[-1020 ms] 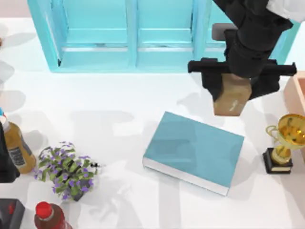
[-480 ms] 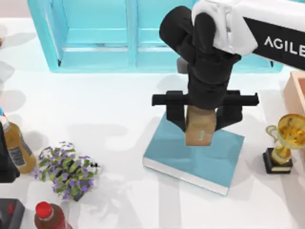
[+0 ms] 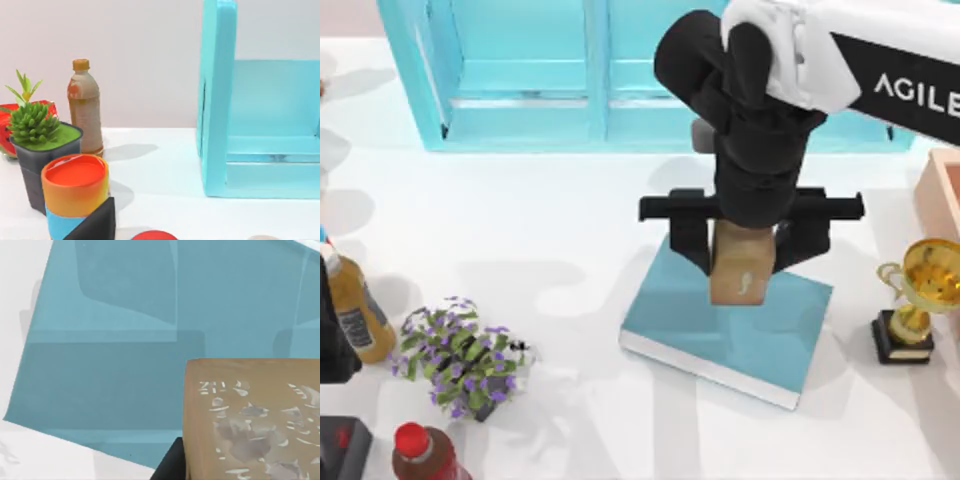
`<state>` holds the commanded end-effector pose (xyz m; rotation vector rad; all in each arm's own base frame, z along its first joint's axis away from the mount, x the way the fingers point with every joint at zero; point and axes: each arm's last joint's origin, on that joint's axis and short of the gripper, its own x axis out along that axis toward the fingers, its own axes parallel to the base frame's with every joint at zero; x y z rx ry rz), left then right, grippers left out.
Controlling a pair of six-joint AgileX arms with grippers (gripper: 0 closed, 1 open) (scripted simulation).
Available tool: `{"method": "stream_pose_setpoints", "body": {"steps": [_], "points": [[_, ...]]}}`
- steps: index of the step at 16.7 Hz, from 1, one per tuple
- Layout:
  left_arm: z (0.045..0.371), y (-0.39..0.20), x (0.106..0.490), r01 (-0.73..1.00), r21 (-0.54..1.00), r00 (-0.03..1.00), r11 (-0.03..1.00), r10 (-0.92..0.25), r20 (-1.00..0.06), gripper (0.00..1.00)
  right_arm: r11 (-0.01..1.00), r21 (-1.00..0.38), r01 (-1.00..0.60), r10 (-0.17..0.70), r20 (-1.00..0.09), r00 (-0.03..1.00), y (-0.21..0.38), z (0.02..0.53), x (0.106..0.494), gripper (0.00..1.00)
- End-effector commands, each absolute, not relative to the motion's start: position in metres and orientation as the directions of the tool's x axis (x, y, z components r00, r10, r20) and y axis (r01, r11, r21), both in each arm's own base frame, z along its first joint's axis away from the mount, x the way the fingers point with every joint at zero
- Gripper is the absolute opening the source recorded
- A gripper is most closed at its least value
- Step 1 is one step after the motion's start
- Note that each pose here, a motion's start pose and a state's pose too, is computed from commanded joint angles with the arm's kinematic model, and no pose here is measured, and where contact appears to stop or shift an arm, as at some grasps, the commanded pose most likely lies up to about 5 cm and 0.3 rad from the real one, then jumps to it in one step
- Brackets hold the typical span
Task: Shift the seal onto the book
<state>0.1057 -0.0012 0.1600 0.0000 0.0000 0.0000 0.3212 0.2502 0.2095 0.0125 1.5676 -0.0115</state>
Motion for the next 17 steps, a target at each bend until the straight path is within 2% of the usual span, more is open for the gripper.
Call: {"method": "stream_pose_setpoints", "body": {"steps": [1,14,17], "points": [[0.16,-0.0012,0.1057,0.0,0.0,1.0,1.0,0.0,0.0,1.0,1.0,0.001,0.015,0.001,-1.0,0.003,0.2502,0.2095,0.3212,0.0],[0.16,-0.0012,0.1057,0.0,0.0,1.0,1.0,0.0,0.0,1.0,1.0,0.001,0.015,0.001,-1.0,0.003,0.2502,0.2095,0.3212,0.98],[0.16,-0.0012,0.1057,0.0,0.0,1.0,1.0,0.0,0.0,1.0,1.0,0.001,0.015,0.001,-1.0,0.003,0.2502,0.2095,0.3212,1.0]]}}
